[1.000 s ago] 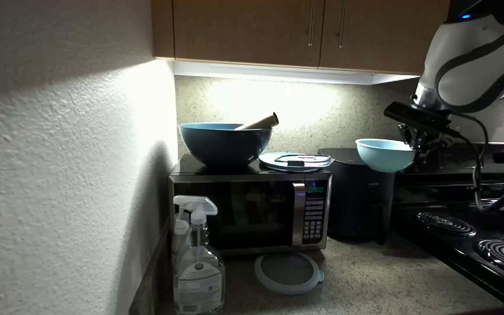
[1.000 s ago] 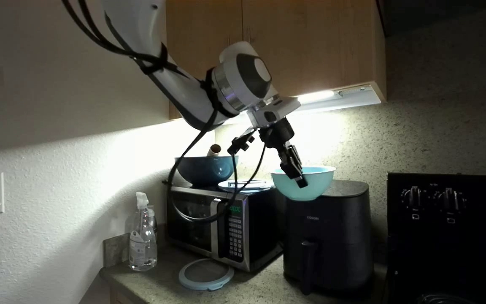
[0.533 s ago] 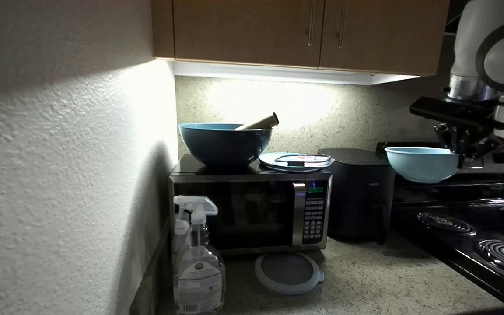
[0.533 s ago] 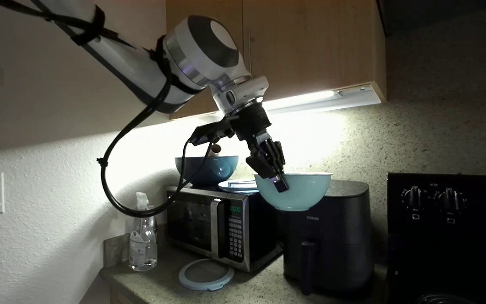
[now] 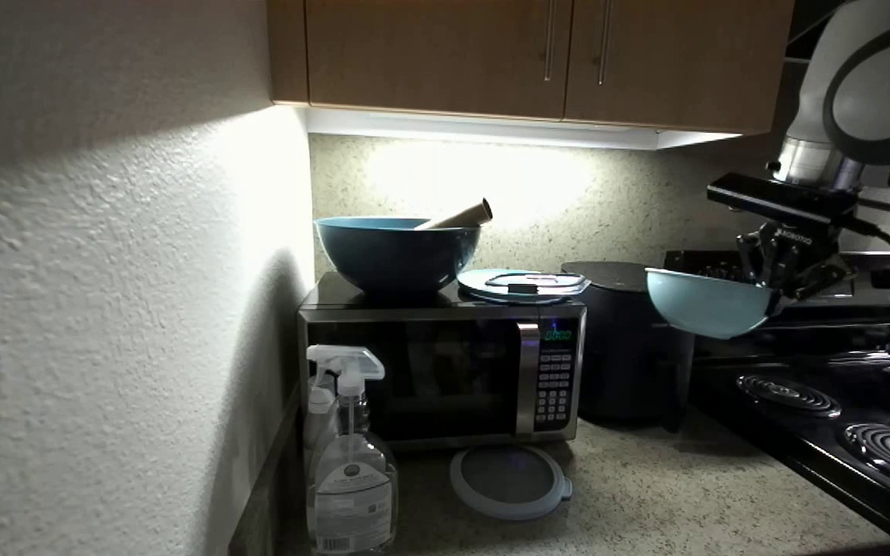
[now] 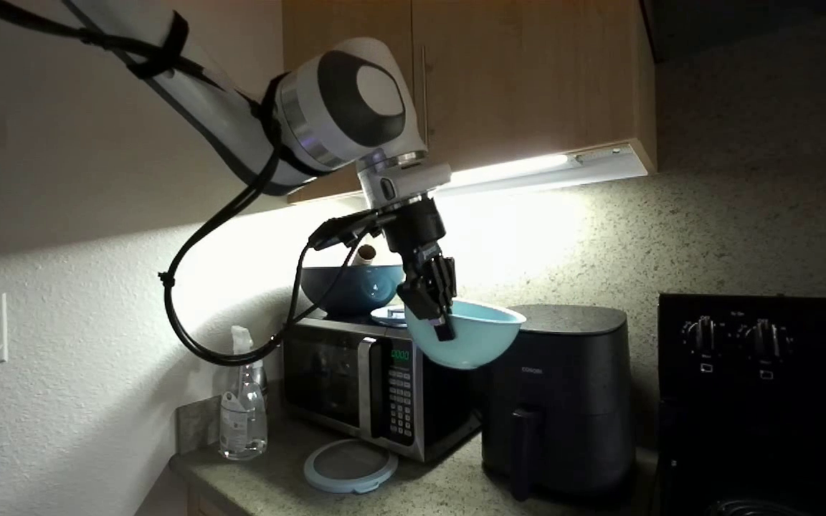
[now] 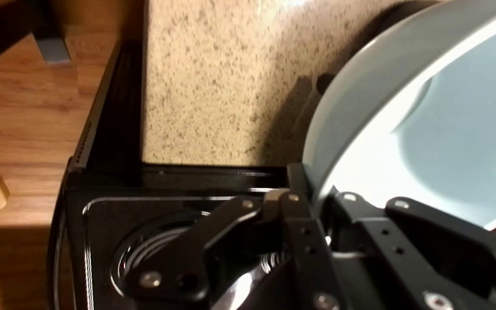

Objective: Pick up the light blue bowl and place it on the countertop

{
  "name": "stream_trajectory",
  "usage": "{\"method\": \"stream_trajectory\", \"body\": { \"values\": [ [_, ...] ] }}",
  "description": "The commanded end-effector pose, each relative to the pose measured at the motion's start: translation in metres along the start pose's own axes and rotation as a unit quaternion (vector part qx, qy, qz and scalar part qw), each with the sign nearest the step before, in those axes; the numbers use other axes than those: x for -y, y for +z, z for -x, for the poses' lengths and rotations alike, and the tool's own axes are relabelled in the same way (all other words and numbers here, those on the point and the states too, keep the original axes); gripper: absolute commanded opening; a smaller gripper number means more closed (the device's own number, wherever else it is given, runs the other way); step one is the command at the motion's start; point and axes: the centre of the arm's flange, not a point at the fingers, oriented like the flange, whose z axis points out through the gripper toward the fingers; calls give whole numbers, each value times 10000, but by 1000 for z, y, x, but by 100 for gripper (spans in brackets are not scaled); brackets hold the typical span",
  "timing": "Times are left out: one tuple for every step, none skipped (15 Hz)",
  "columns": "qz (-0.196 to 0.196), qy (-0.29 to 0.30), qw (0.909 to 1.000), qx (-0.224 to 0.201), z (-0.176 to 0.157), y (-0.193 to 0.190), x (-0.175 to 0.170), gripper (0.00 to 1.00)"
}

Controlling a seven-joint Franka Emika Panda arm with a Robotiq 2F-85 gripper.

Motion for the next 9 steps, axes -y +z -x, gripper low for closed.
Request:
{"method": "stream_trajectory", "body": {
  "values": [
    [267,-112,9956,887,3,32,15,2],
    [398,-86,9935,1060,5,42,15,2],
    [482,-64,9920,1168,6,50,15,2],
    [554,3,9907,1246,6,57,15,2],
    [611,80,9905,1228,5,63,14,2],
    [550,113,9908,1228,5,62,11,2],
    [516,112,9907,1256,5,61,11,2],
    [451,204,9906,1276,3,56,12,2],
    [591,146,9917,1130,8,65,8,7]
  ]
}}
